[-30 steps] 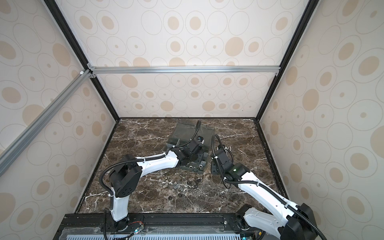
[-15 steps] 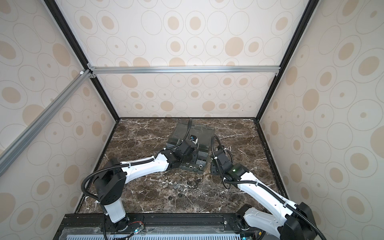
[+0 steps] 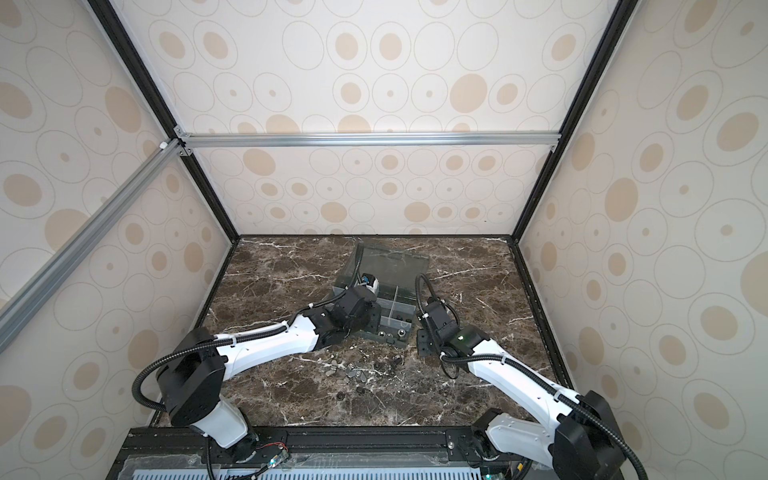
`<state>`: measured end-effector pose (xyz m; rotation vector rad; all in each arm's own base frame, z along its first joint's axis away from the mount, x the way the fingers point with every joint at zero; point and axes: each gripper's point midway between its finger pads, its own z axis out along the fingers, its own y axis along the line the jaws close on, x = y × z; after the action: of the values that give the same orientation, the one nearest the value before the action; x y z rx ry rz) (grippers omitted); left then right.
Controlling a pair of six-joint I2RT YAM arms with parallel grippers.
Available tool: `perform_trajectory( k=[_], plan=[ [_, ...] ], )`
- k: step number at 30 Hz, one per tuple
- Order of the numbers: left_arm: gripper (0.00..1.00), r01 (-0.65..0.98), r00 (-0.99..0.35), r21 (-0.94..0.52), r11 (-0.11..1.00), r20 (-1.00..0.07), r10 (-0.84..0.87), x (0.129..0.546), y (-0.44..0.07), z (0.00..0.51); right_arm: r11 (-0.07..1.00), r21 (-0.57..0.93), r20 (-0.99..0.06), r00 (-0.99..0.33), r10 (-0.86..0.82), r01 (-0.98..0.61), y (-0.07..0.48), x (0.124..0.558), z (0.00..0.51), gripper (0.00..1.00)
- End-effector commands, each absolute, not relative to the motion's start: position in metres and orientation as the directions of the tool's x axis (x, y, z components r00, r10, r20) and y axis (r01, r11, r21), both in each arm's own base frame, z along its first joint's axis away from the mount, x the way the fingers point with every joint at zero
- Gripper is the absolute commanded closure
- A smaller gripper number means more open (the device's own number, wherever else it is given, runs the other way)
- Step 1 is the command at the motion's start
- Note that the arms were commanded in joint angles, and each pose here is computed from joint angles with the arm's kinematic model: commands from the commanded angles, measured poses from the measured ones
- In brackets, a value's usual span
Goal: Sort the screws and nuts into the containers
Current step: 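Withdraw the left gripper while the right gripper moves over the loose black bolts, then lower the right gripper beside the box edge and close it on a black bolt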
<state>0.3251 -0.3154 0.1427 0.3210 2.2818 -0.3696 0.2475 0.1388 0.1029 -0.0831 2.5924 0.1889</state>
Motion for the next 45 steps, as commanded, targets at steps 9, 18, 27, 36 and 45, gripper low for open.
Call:
perform_trajectory(
  k=[9, 18, 27, 36, 45],
  plan=[
    [0.65, 0.258, -0.639, -0.259, 0.931, -0.768, -0.037, 0.318, -0.282, 0.163, 0.949, 0.152, -0.410, -0.891, -0.193, -0.275, 0.176, 0.217, 0.076, 0.48],
    [0.64, 0.212, -0.637, -0.273, 0.939, -0.767, -0.079, 0.307, -0.255, 0.159, 0.930, 0.175, -0.386, -0.892, -0.236, -0.322, 0.200, 0.214, 0.066, 0.43],
    [0.63, 0.177, -0.631, -0.288, 0.941, -0.767, -0.116, 0.303, -0.237, 0.158, 0.919, 0.170, -0.348, -0.894, -0.281, -0.355, 0.217, 0.214, 0.055, 0.42],
    [0.63, 0.167, -0.625, -0.301, 0.939, -0.769, -0.135, 0.298, -0.228, 0.158, 0.922, 0.147, -0.302, -0.904, -0.302, -0.357, 0.227, 0.219, 0.043, 0.42],
    [0.62, 0.168, -0.634, -0.304, 0.938, -0.762, -0.134, 0.297, -0.228, 0.153, 0.930, 0.110, -0.285, -0.907, -0.309, -0.351, 0.224, 0.221, 0.038, 0.42]
  ],
)
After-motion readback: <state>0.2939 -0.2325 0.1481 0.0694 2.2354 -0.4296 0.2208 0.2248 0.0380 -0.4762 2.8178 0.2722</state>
